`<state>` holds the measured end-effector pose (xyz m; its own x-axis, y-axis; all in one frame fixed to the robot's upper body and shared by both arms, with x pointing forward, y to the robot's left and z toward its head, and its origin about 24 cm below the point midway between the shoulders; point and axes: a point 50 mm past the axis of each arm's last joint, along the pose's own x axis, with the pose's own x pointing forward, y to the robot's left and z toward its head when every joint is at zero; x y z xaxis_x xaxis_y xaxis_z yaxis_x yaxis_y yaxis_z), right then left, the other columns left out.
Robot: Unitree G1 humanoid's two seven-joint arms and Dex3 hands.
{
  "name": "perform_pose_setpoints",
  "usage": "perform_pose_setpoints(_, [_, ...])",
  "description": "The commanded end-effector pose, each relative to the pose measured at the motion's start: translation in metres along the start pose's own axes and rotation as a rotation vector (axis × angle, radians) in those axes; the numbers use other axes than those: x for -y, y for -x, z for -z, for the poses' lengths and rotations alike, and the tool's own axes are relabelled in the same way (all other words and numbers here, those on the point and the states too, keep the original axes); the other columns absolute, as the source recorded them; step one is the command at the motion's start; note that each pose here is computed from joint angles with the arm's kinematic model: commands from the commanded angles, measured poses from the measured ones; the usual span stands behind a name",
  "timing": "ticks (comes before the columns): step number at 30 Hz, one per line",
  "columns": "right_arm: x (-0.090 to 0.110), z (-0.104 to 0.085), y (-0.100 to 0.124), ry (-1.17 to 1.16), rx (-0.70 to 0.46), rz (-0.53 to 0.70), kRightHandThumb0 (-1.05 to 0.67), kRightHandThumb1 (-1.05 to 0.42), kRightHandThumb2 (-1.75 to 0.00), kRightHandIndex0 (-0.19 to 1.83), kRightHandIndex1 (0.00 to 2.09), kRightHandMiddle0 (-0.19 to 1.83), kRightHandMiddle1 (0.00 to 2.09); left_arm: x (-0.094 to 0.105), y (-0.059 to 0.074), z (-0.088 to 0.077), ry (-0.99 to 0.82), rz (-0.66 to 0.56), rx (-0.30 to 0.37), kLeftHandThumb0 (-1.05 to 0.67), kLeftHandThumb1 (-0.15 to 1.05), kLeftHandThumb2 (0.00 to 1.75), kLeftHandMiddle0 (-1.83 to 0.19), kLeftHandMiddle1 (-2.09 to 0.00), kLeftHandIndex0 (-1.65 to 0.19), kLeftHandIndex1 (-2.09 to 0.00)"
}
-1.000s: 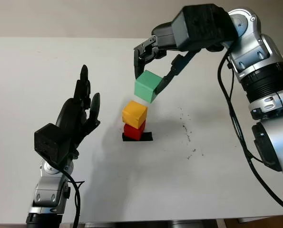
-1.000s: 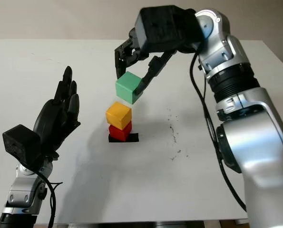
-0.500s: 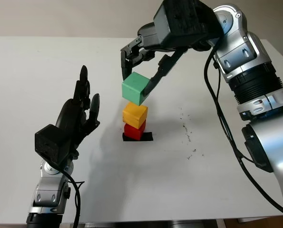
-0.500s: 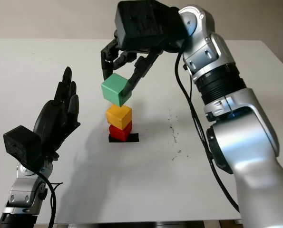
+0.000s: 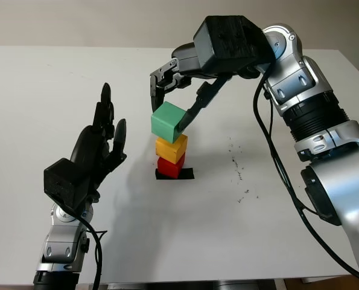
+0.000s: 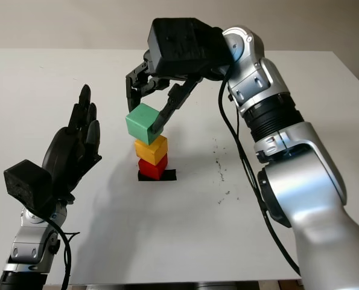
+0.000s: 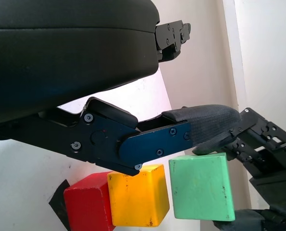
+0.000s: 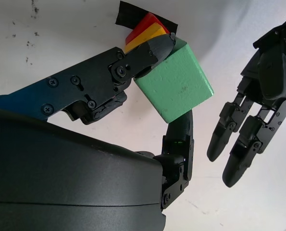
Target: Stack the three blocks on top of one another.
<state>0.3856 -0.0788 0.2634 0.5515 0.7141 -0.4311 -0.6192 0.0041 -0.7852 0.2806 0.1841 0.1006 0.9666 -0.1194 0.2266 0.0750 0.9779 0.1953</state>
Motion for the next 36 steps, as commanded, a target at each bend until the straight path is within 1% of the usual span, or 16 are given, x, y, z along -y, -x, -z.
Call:
perform_pose_setpoints(1, [-0.001,0.001,-0.001,-0.005,0.01,0.001,-0.44,-0.94,-0.05,0.24,0.04,0.35,1.48,-0.001,0.0,-0.004,-0.003,-0.005,0.021,-0.84,1.05,0.69,0.19,0.0,0.19,0.0])
perform_pose_setpoints(22, [-0.007,0.009,-0.003,-0.014,-0.011,-0.02,-0.43,-0.95,-0.05,0.24,0.05,0.32,1.45,-0.001,0.002,-0.004,-0.007,-0.001,0.022,-0.83,1.05,0.69,0.19,0.0,0.19,0.0])
perform_pose_setpoints(31, [-0.011,0.012,-0.004,-0.041,0.006,-0.036,-0.42,-0.95,-0.05,0.22,0.04,0.3,1.45,-0.002,0.003,-0.003,-0.013,-0.002,0.012,-0.84,1.05,0.69,0.19,0.0,0.19,0.0])
perform_pose_setpoints(35, [-0.012,0.013,-0.004,-0.059,0.012,-0.056,-0.45,-0.92,-0.05,0.13,0.02,0.21,1.22,-0.002,0.002,-0.003,-0.011,-0.001,0.012,-0.84,1.05,0.68,0.19,0.0,0.19,-0.01])
perform_pose_setpoints(36, [-0.012,0.013,-0.004,-0.061,0.013,-0.059,-0.48,-0.9,-0.05,0.09,0.02,0.15,1.12,-0.003,0.002,-0.003,-0.01,0.0,0.012,-0.84,1.05,0.68,0.19,0.0,0.19,0.0])
